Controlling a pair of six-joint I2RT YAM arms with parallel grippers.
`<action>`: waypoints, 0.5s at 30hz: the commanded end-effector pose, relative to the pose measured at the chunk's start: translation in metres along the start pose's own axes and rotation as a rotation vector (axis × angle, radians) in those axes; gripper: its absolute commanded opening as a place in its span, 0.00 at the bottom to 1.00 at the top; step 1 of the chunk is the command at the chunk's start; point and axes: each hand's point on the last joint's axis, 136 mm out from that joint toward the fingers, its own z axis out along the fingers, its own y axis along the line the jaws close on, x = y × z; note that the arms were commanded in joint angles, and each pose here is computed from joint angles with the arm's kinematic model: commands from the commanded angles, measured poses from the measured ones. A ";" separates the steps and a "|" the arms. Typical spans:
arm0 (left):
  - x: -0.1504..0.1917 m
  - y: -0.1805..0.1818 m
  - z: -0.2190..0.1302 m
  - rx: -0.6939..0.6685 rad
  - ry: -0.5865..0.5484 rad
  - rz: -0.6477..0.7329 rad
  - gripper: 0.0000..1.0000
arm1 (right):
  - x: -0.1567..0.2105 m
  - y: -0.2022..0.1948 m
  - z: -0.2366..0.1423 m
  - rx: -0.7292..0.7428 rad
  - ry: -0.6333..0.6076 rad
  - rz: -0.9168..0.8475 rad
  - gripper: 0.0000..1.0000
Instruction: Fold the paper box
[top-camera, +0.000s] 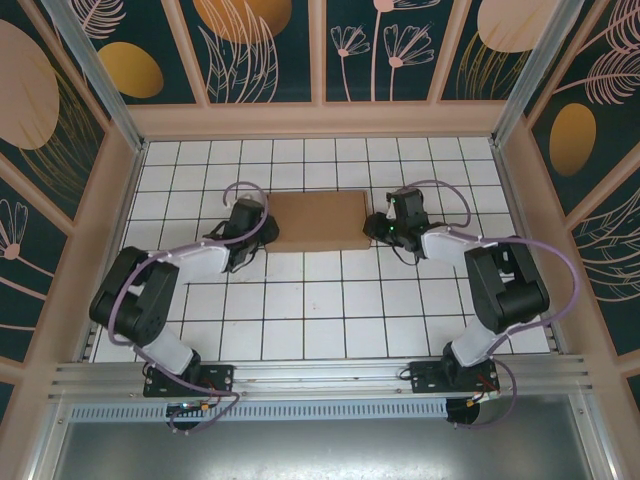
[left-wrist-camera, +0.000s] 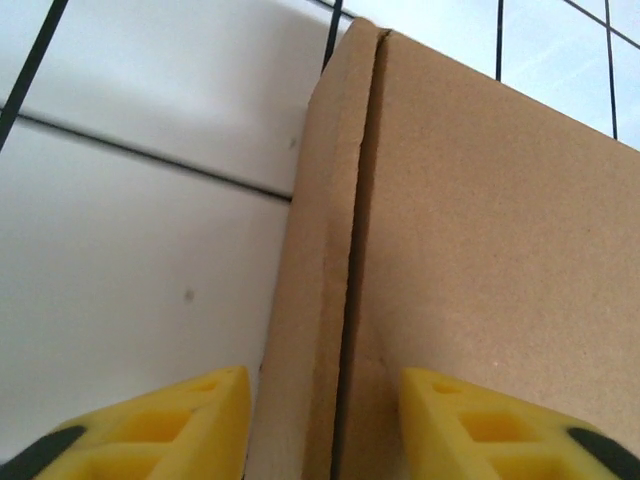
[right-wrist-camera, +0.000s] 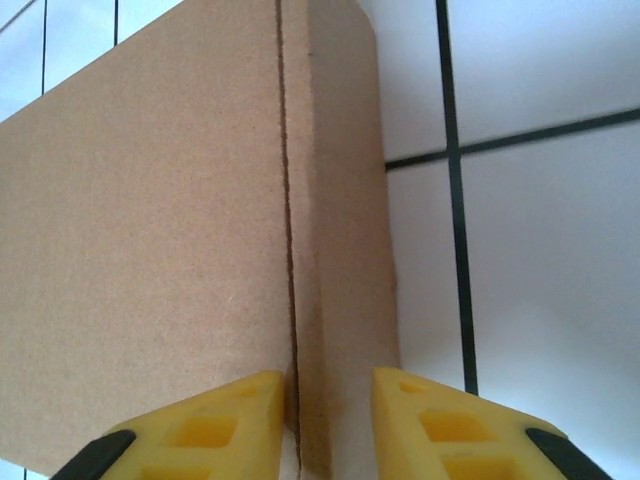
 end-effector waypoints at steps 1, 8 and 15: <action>-0.012 -0.002 0.004 -0.024 -0.010 0.041 0.56 | 0.008 -0.018 0.005 0.049 0.040 -0.004 0.38; -0.063 -0.018 -0.048 -0.014 -0.172 0.095 0.99 | -0.040 0.009 -0.049 0.030 -0.141 -0.087 0.97; -0.124 -0.034 -0.158 0.039 -0.526 0.364 0.99 | -0.089 0.059 -0.154 -0.043 -0.500 -0.238 0.99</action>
